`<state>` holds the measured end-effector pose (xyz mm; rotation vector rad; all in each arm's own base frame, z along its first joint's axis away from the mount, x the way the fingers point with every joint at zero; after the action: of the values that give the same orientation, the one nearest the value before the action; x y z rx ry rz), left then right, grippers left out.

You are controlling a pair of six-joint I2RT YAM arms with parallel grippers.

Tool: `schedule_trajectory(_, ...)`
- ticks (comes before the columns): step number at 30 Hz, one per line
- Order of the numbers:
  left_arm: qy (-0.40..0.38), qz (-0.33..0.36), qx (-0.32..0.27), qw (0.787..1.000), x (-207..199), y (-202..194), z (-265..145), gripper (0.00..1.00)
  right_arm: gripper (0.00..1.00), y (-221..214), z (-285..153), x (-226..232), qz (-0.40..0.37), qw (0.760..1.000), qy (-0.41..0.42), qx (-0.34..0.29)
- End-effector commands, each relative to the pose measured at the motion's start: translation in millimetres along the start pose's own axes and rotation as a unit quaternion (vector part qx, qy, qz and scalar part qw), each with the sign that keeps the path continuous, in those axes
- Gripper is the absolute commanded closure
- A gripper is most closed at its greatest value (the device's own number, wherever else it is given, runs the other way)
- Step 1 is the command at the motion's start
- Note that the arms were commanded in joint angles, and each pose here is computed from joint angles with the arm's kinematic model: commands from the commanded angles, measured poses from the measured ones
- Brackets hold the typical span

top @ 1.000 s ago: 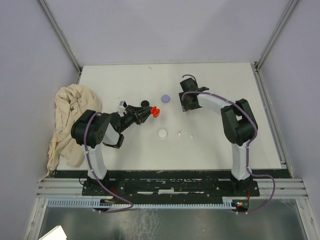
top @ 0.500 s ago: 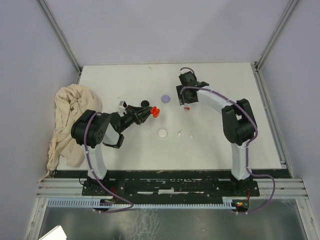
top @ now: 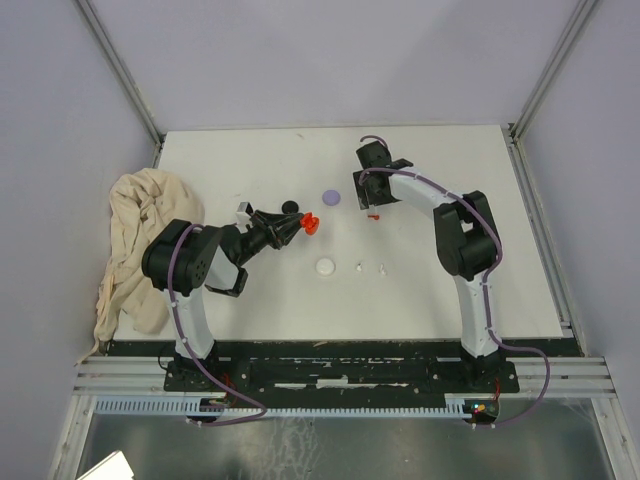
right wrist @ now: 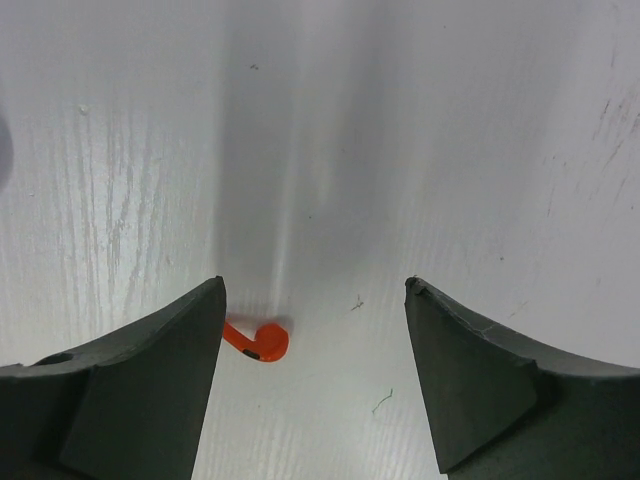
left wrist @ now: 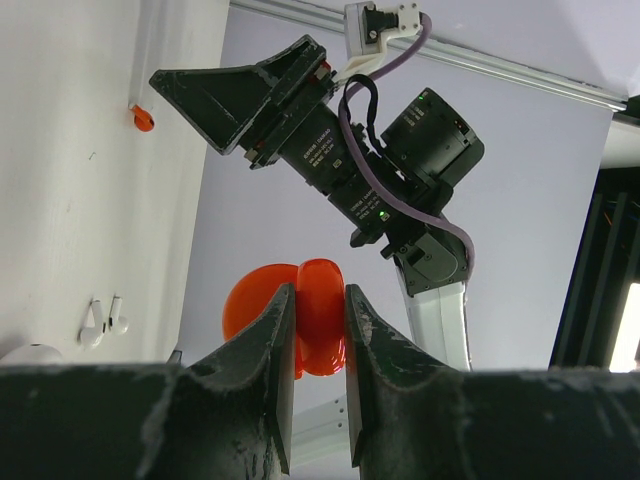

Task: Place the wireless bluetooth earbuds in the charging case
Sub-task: Adjust the earbud at the center of the board, then pick up the earbud from the center of the board.

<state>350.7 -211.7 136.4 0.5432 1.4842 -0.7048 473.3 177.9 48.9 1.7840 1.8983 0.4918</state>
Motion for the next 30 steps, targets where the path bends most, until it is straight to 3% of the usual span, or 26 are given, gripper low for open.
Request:
schedule_trajectory(1, -0.091, 0.079, 0.012, 0.993, -41, -8, -6, 0.97, 0.19, 18, -4, -2, 0.002, 1.0, -0.001, -0.015)
schedule_trajectory(30, -0.093, 0.081, 0.011, 0.992, -44, -10, -9, 0.97, 0.19, -20, -5, -11, -0.007, 1.0, -0.001, 0.026)
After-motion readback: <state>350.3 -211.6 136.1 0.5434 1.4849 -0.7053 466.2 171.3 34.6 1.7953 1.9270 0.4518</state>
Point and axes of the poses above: each gripper's point midway between its finger pads, its own z axis out along the fingers, its own x axis along the line the jaws close on, y = z × x, the point moved 1 cm from there along -z, back along the fingers, and after that the axes turned 7 degrees about z, right-handed, at the moved point
